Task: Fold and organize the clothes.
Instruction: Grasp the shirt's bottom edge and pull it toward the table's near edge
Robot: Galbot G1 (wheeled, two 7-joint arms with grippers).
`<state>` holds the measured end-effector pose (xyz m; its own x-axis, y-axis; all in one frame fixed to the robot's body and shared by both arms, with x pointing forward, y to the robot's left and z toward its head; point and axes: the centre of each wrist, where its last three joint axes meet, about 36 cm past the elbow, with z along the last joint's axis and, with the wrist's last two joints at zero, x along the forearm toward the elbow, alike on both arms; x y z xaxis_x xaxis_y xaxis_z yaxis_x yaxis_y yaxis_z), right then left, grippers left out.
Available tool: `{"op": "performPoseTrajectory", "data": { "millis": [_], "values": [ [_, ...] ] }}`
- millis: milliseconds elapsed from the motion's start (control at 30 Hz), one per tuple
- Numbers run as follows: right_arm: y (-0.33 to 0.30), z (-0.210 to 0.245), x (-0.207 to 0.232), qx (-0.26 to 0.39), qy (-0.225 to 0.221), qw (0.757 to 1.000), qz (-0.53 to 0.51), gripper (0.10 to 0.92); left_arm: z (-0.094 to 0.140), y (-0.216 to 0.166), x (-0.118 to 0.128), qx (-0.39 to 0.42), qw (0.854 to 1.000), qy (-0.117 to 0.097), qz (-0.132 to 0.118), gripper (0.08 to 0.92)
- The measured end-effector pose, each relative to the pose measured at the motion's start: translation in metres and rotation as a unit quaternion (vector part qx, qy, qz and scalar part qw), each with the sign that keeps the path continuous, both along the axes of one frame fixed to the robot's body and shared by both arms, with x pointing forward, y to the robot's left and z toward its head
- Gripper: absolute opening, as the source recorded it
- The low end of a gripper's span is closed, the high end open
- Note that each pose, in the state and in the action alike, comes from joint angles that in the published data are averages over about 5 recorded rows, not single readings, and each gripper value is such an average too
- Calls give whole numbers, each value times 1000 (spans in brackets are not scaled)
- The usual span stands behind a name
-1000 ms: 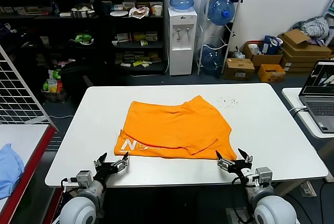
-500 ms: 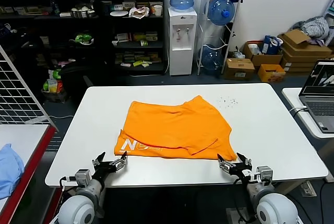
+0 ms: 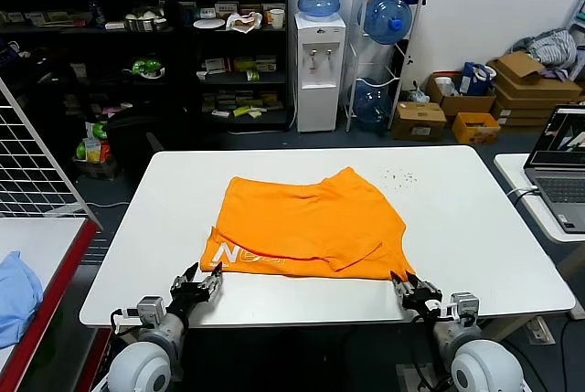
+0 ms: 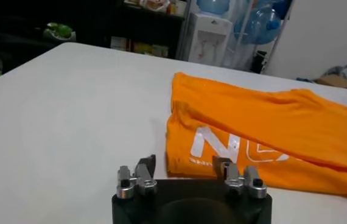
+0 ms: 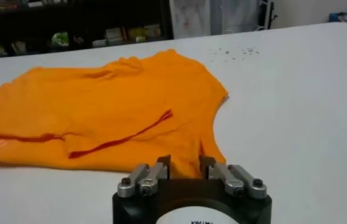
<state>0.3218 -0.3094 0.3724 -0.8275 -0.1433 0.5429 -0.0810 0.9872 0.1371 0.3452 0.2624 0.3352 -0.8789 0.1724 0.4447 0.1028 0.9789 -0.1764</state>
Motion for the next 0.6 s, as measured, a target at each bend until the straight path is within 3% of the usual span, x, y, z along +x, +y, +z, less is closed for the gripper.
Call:
{"op": "performPoseTrajectory", "data": {
  "millis": [200,500,600],
  "values": [
    [0,3,-3,1,-6,1000,-2,130,0,-2,0,3,1000,-3,-1,398],
    [0,12,-10,0,-13,1000,-10,122,4,-1,-6,12,1000,-15,-3,139],
    [1,17,-15,2,-13,1000,-14,122,9,0,-9,15,1000,-19,-1,94]
  ]
}}
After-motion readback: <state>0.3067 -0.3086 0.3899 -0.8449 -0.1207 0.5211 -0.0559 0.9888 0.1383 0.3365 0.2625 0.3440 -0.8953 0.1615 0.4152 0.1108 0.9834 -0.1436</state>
